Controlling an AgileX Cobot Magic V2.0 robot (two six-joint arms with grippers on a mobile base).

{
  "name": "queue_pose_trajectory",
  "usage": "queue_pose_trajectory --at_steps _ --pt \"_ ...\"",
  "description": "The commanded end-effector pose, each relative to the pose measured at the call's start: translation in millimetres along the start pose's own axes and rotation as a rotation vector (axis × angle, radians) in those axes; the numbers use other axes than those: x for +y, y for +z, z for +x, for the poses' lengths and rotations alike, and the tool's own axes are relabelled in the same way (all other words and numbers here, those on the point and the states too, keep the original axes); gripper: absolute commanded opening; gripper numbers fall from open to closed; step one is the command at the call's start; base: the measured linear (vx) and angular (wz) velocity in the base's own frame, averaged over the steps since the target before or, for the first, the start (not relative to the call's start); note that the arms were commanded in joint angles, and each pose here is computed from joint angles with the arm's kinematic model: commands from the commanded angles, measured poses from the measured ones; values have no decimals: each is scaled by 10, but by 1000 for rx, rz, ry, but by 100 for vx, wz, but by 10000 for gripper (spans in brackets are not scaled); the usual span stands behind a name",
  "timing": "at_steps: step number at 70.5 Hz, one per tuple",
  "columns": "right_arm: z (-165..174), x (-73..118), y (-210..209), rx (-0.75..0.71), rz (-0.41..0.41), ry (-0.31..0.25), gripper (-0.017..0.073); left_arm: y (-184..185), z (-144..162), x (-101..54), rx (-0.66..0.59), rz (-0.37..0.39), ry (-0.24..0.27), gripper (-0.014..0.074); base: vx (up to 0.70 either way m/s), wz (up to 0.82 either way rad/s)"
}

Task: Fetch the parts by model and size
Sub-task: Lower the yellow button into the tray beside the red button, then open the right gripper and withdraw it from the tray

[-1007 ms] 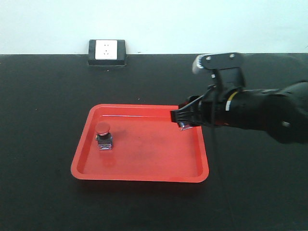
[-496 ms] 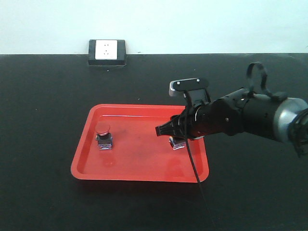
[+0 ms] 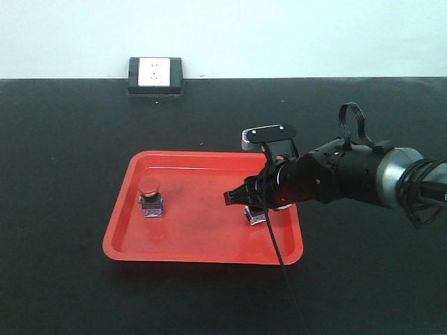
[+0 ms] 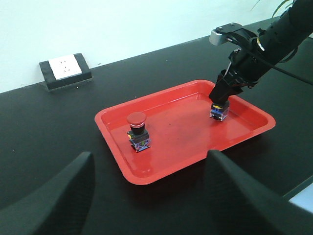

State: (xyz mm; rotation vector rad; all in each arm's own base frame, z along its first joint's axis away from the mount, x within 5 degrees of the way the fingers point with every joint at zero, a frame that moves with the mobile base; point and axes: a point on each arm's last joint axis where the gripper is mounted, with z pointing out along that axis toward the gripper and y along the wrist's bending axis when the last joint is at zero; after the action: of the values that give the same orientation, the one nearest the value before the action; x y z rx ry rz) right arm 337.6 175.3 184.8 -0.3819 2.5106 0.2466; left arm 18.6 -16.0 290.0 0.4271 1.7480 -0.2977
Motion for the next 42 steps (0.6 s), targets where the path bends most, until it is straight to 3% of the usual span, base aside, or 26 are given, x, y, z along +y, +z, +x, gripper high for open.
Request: queue_pose_trajectory --at_steps 1,11,26,42 --pt "-210 36 -183 -120 -20 -8 369 -6 -115 5 -72 1 -12 465 0 0" --pt "-195 33 -174 -104 -17 -7 437 -6 -113 5 -70 2 -12 465 0 0" --pt "-196 31 -212 -98 -14 -9 457 -6 -113 5 -70 2 -12 465 0 0" --pt "-320 33 -658 -185 -11 -41 457 -6 -112 5 -69 2 -12 465 0 0"
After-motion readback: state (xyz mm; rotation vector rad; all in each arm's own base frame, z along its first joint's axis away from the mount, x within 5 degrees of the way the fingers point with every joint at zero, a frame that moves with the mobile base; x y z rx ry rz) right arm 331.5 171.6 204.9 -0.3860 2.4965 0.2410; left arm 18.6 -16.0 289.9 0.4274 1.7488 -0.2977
